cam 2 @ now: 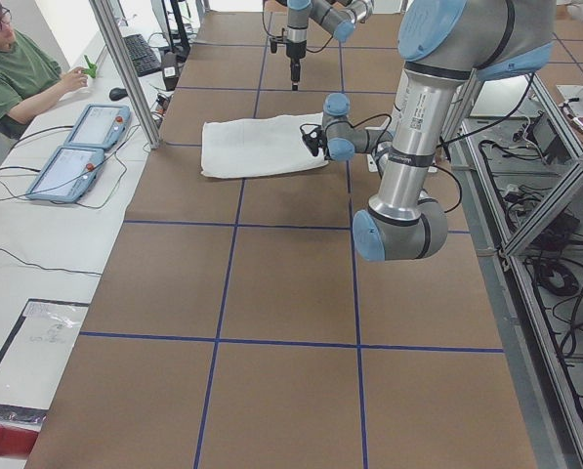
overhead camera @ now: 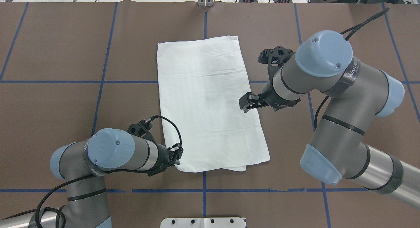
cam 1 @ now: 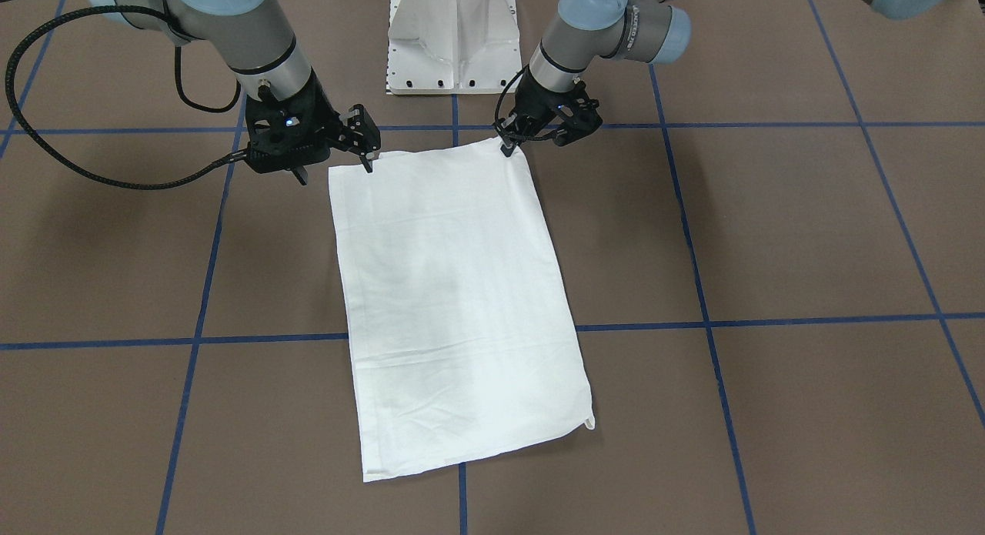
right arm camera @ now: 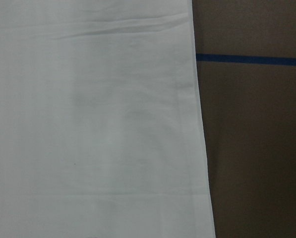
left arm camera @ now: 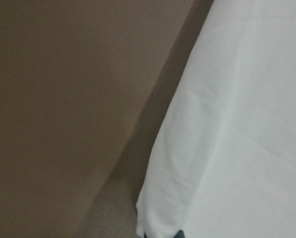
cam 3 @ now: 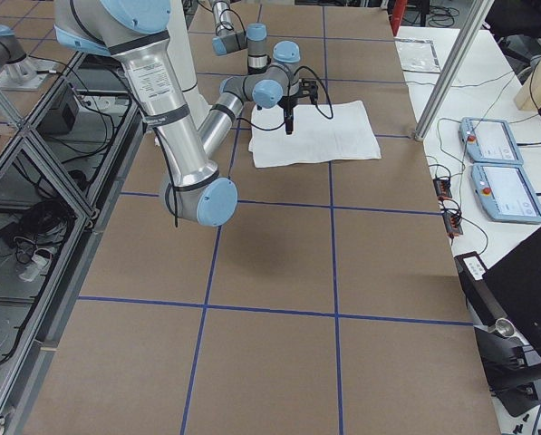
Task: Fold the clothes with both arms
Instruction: 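Move the right gripper to the shirt's other near corner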
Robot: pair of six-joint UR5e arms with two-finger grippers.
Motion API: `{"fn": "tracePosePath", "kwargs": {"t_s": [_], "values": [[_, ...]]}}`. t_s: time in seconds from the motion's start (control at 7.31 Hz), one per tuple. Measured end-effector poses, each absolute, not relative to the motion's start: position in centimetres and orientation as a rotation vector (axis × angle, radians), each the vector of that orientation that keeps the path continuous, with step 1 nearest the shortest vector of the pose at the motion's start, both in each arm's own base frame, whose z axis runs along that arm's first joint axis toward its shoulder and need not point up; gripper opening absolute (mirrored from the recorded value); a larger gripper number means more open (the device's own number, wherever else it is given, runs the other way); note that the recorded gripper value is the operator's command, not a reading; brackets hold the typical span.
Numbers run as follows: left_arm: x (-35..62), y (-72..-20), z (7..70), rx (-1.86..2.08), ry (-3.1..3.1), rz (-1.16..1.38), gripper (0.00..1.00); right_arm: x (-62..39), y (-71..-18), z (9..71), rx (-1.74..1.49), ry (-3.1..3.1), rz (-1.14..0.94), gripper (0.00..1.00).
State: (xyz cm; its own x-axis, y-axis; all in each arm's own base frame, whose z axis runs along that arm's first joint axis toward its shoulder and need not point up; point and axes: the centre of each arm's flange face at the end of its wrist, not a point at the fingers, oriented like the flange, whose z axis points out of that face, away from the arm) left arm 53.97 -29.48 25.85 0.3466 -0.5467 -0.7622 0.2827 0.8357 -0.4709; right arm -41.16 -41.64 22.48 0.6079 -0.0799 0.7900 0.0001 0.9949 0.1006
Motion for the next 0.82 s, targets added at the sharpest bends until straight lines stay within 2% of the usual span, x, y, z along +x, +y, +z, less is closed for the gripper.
{"fn": "tracePosePath", "kwargs": {"t_s": [0.27, 0.82], "values": [[53.4, -29.3, 25.3, -0.277, 1.09, -0.546, 0.0, -43.6, -39.6, 22.7, 0.022, -0.911, 0.032, 1.0], [53.3, -29.4, 25.3, -0.274, 1.088, -0.546, 0.0, -50.2, -33.0, 24.0, -0.101, -0.841, 0.348, 1.0]]}}
